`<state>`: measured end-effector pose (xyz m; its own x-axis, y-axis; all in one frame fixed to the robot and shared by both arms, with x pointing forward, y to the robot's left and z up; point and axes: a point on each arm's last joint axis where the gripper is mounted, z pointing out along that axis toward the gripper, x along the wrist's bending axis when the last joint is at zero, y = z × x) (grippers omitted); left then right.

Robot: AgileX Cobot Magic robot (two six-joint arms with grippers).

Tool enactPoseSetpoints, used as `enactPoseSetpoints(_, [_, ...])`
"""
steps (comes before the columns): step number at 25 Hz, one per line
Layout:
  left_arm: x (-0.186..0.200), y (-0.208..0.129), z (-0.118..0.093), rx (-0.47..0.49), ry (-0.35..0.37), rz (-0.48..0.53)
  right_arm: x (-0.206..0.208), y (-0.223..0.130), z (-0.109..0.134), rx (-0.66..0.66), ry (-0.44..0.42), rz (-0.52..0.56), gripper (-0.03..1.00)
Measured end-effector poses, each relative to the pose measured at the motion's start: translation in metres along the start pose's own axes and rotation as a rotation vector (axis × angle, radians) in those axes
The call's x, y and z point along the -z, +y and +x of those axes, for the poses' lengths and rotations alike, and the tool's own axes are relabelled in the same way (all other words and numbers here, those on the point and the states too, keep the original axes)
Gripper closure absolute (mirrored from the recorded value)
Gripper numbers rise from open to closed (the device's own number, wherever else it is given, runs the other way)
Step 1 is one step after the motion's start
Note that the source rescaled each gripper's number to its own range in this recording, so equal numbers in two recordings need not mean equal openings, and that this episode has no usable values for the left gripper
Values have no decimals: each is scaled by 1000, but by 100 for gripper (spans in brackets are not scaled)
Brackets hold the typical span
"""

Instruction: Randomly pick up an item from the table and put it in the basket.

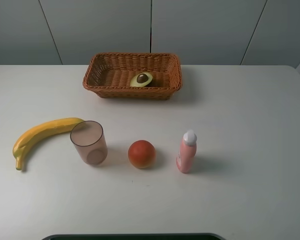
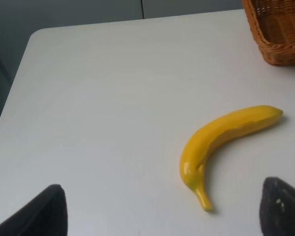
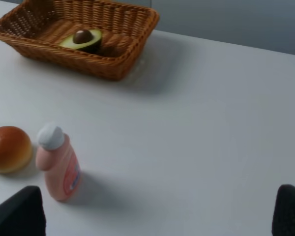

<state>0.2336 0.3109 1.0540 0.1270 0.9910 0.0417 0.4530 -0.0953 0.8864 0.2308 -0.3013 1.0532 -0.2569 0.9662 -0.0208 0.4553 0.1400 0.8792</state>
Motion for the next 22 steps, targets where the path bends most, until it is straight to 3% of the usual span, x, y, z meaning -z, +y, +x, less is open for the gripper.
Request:
enactPoseSetpoints(5, [0,0,0,0,0,0,0,0,2,-115,-206,4,-3])
enactPoseSetpoints(8, [0,0,0,0,0,0,-1,0,2,-156,-281,6,-3])
enactPoseSetpoints(22, [0,0,0,0,0,0,-1,0,3,-164,-296,6,-3])
